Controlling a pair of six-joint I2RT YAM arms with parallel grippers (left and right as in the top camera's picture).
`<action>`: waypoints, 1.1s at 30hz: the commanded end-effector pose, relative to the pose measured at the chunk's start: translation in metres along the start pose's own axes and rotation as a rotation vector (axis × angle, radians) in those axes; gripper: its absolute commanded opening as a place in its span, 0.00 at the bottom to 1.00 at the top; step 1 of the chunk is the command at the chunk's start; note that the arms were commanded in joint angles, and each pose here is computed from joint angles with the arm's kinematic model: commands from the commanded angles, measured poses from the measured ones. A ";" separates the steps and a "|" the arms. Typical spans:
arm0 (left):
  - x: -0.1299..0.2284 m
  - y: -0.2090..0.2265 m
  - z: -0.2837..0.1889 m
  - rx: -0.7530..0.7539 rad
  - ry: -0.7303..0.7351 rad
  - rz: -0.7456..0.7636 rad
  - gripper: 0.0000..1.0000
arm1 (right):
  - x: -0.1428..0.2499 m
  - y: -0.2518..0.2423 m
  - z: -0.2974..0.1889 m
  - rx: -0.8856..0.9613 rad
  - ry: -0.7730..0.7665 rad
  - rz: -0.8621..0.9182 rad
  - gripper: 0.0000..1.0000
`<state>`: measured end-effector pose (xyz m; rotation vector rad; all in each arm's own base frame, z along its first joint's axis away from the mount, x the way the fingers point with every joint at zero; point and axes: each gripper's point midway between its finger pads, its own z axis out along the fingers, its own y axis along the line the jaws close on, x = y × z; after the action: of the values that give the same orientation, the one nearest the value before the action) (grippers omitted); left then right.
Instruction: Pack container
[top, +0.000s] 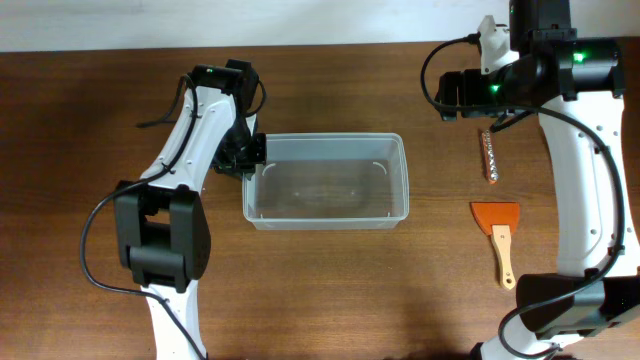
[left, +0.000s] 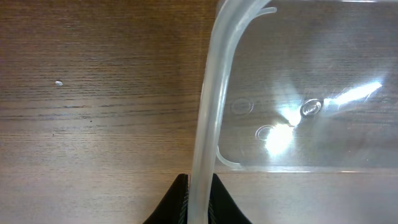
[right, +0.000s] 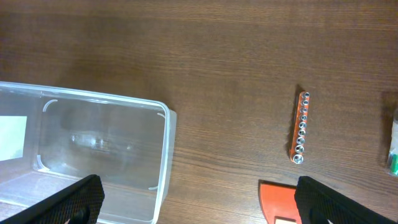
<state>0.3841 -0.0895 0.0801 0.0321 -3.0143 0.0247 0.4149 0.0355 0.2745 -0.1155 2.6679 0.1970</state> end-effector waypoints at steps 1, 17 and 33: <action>0.000 0.003 -0.014 -0.002 -0.034 -0.007 0.12 | -0.003 -0.003 -0.003 0.005 -0.010 0.002 0.99; 0.014 0.006 -0.014 -0.012 0.022 -0.054 0.04 | 0.001 -0.003 -0.003 0.004 0.008 0.005 0.99; 0.006 0.013 -0.014 -0.050 -0.012 0.004 0.10 | 0.001 -0.003 -0.003 0.004 0.008 0.005 0.99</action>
<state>0.3749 -0.0844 0.0816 0.0565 -2.9782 -0.0176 0.4102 0.0354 0.2721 -0.1137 2.6896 0.1987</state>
